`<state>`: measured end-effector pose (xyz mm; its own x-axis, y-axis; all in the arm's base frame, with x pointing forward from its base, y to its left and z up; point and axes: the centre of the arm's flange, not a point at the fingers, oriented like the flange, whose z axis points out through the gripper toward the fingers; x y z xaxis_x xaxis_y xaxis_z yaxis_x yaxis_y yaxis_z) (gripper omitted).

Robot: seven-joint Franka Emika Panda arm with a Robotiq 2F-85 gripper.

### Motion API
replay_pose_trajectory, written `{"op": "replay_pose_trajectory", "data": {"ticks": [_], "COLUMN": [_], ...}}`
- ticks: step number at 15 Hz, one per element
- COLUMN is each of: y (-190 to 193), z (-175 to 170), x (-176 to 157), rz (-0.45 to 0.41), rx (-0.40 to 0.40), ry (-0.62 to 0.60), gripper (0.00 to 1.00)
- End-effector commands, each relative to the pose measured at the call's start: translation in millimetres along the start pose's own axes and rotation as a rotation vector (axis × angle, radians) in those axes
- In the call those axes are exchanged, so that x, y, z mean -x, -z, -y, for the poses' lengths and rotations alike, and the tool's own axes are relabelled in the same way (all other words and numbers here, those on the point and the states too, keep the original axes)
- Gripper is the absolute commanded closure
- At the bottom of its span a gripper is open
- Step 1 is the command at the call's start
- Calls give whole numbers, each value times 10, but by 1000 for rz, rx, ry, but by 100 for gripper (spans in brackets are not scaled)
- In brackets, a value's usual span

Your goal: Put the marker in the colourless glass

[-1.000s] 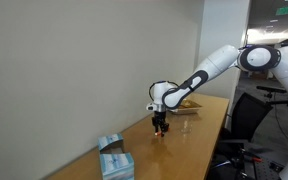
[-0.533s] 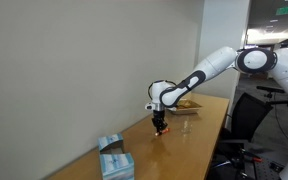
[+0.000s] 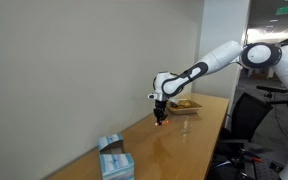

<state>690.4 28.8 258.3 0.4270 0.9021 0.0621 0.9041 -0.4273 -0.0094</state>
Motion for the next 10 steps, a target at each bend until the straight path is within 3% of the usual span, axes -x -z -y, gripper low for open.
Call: {"op": "replay_pose_trajectory", "data": {"ticks": [1, 4, 10], "y": [423, 697, 867], "z": [241, 388, 634], "x": [307, 544, 1012], "rz": [-100, -195, -292], "rx": [-9, -30, -42], "ry": [-59, -82, -105], "gripper": [95, 95, 95]}}
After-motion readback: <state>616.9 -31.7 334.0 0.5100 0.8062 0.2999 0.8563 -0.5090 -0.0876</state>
